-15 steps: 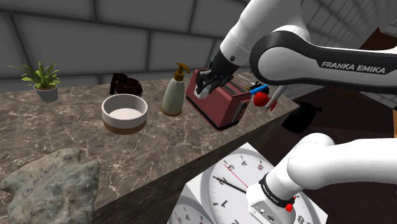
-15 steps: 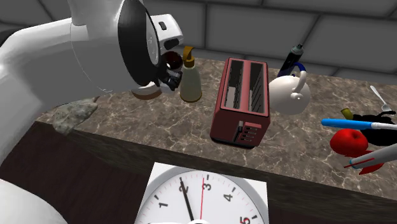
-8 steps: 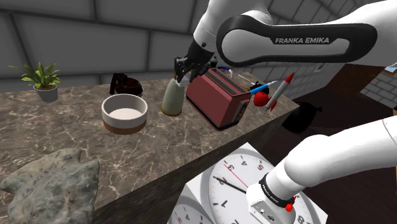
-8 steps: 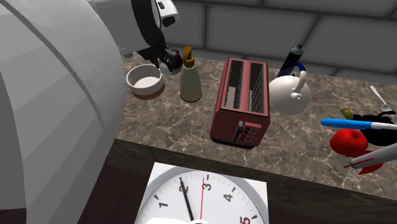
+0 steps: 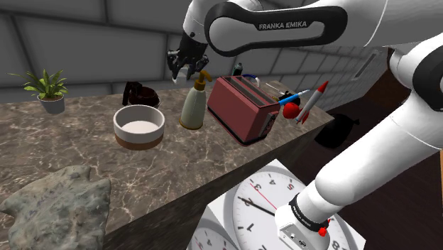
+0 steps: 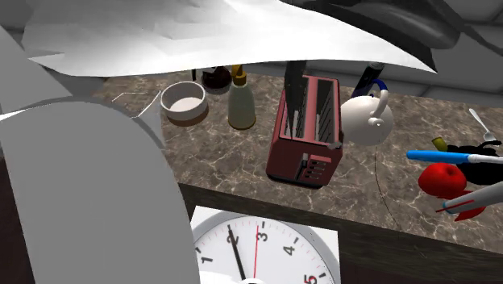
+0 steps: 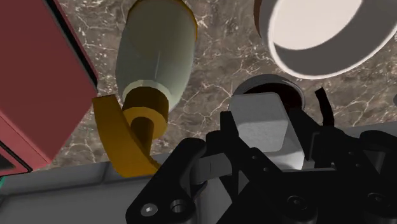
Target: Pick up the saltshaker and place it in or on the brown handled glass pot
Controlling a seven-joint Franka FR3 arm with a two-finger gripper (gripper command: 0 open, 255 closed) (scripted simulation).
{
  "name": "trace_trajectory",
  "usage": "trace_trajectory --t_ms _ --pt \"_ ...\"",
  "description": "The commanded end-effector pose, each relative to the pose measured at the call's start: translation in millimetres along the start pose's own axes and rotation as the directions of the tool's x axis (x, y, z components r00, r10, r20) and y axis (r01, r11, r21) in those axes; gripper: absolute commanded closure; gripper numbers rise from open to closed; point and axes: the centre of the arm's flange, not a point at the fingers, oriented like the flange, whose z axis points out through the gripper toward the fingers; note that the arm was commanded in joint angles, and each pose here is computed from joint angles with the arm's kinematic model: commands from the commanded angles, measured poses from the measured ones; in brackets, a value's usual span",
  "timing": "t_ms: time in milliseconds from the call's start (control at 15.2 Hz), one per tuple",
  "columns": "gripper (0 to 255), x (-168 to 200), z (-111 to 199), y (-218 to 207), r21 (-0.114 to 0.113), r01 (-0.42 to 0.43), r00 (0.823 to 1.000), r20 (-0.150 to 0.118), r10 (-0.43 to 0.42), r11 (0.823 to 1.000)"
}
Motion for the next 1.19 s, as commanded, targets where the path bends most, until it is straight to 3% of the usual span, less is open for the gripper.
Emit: trace_trajectory --t_ms 0,792,1122 --pt "255 22.5 10.3 -15.0 0.000 -0.002 1.000 -0.001 0.002 1.000" --pt "255 148.3 60.8 -93.7 0.000 -0.002 1.000 -0.001 0.002 1.000" --pt "255 139.3 85.6 -93.1 0.000 -0.002 1.000 -0.001 0.002 1.000"
